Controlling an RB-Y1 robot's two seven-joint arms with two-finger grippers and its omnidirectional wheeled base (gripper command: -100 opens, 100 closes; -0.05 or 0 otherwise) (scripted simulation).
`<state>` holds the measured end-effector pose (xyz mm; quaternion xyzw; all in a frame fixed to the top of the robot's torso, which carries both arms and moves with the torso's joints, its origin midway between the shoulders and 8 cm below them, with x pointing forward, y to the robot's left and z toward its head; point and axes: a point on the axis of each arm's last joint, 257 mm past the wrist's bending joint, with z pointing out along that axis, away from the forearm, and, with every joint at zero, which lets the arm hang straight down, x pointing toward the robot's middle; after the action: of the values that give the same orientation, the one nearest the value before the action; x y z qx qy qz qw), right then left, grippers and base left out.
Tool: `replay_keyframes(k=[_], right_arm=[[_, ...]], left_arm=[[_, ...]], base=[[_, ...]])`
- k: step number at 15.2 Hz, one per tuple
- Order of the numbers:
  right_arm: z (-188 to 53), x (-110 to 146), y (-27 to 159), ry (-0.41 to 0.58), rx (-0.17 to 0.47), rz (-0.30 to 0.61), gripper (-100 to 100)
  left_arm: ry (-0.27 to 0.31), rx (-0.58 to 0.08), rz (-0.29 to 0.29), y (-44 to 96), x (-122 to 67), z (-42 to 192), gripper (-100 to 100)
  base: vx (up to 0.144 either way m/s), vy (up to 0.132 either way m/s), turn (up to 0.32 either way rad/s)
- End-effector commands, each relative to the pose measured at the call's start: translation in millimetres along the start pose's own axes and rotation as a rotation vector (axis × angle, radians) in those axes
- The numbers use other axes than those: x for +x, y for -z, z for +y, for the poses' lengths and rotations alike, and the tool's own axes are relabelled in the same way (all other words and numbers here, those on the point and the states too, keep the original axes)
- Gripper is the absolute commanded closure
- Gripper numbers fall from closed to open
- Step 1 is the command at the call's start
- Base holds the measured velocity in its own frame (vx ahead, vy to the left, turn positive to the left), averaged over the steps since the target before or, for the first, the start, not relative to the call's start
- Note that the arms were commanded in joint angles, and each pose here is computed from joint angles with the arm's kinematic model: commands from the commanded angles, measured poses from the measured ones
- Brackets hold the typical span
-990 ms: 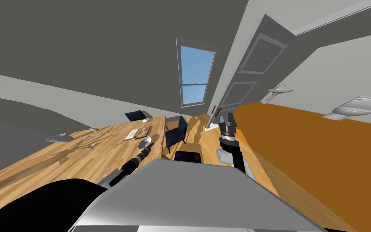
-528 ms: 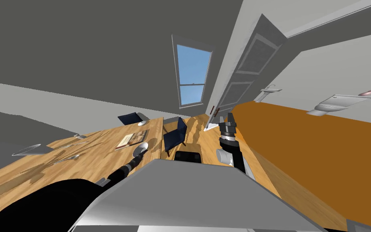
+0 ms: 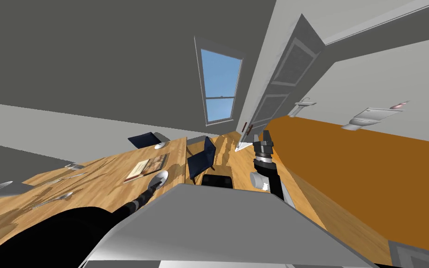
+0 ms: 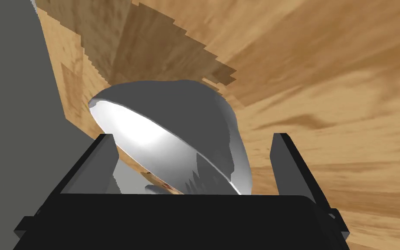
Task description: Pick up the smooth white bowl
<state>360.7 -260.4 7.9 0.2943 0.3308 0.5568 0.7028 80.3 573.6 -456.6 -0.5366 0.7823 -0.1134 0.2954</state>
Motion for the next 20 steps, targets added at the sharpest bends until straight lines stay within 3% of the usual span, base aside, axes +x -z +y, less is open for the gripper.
replay_keyframes(k=[1,6,7,11,12,13,17,19,20], right_arm=[[0,0,0.0,0.000,0.000,0.000,0],[0,0,0.0,0.000,0.000,0.000,0],[0,0,0.0,0.000,0.000,0.000,0],[0,0,-0.1,0.000,0.000,0.000,0],[0,0,-0.1,0.000,0.000,0.000,0],[0,0,-0.1,0.000,0.000,0.000,0],[0,0,0.0,0.000,0.000,0.000,0],[0,0,0.0,0.000,0.000,0.000,0],[0,0,0.1,0.000,0.000,0.000,0]], left_arm=[[0.005,-0.070,-0.008,12.6,-13.4,29,-100],[0.006,-0.132,-0.015,24.9,-22.1,55,-100],[0.006,-0.113,-0.014,21.7,-18.3,48,-100],[0.046,-0.130,-0.037,6.8,-12.2,57,-100],[0.037,-0.125,-0.032,10.9,-13.6,55,-100],[0.038,-0.127,-0.033,10.1,-13.4,55,100],[0.040,-0.129,-0.034,10.6,-13.2,57,100],[0.011,-0.118,-0.017,20.8,-18.1,51,100],[0.022,-0.123,-0.026,16.1,-17.2,53,100]], base=[[0.103,0.082,-0.114],[0.054,0.043,-0.048],[0.023,0.017,-0.022],[-0.049,0.023,-0.166],[-0.041,0.020,-0.056],[-0.014,0.008,-0.003],[-0.004,0.002,0.003],[0.051,-0.016,0.256],[0.042,-0.025,0.128]])
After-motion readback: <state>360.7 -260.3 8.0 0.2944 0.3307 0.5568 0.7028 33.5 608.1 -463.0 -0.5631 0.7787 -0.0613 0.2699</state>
